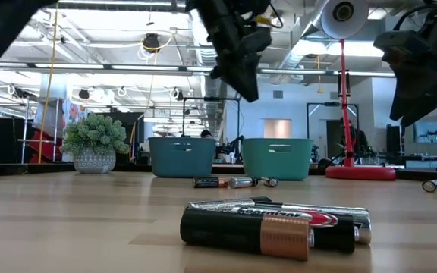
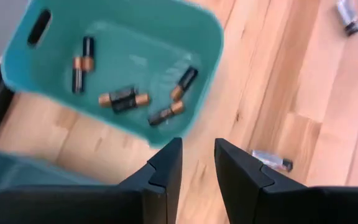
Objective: Sort batteries
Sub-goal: Put the silver battery into the blue bin
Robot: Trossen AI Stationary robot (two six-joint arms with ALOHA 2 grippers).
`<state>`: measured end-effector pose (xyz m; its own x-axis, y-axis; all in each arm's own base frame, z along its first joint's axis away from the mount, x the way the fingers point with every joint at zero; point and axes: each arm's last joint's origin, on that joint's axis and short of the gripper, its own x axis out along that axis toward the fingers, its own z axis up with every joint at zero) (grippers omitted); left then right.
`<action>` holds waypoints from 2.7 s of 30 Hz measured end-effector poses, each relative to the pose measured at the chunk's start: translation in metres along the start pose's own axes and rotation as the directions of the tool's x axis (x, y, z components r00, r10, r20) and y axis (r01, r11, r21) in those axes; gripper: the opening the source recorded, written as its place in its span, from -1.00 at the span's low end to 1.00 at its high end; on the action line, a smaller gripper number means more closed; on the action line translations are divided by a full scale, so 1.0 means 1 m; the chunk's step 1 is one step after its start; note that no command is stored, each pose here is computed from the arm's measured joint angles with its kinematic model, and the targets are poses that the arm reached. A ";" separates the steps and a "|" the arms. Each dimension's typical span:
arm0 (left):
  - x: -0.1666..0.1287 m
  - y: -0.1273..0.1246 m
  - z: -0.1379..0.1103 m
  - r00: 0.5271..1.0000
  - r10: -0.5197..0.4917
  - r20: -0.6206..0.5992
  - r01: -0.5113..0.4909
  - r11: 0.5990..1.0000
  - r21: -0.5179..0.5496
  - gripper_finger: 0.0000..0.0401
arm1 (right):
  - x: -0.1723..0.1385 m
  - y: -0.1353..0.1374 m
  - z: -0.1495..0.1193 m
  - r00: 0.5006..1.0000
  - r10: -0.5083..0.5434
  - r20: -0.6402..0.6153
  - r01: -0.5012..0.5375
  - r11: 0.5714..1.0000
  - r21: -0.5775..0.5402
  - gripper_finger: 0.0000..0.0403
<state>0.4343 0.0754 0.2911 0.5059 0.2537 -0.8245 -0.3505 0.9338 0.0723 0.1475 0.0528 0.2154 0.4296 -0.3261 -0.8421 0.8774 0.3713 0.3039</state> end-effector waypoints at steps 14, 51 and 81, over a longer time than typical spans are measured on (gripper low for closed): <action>-0.013 -0.040 -0.088 0.998 -0.022 0.067 0.035 0.980 -0.198 -0.56 | -0.004 0.000 -0.008 1.000 0.024 -0.017 -0.026 0.995 -0.096 -0.38; 0.072 -0.088 -0.109 0.991 -0.114 0.073 0.118 0.991 -0.066 -0.25 | -0.008 0.000 -0.015 0.998 0.045 -0.036 -0.051 0.981 -0.189 -0.38; 0.096 -0.093 -0.115 0.995 -0.098 0.014 0.098 0.995 -0.020 -0.25 | -0.008 0.000 -0.015 0.998 0.047 -0.036 -0.053 0.981 -0.187 -0.38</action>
<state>0.4247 -0.0161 0.1410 0.5492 0.1645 -0.8194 -0.3147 0.9490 -0.0204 0.1406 0.0689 0.2154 0.4621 -0.2770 -0.8425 0.7981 0.5441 0.2588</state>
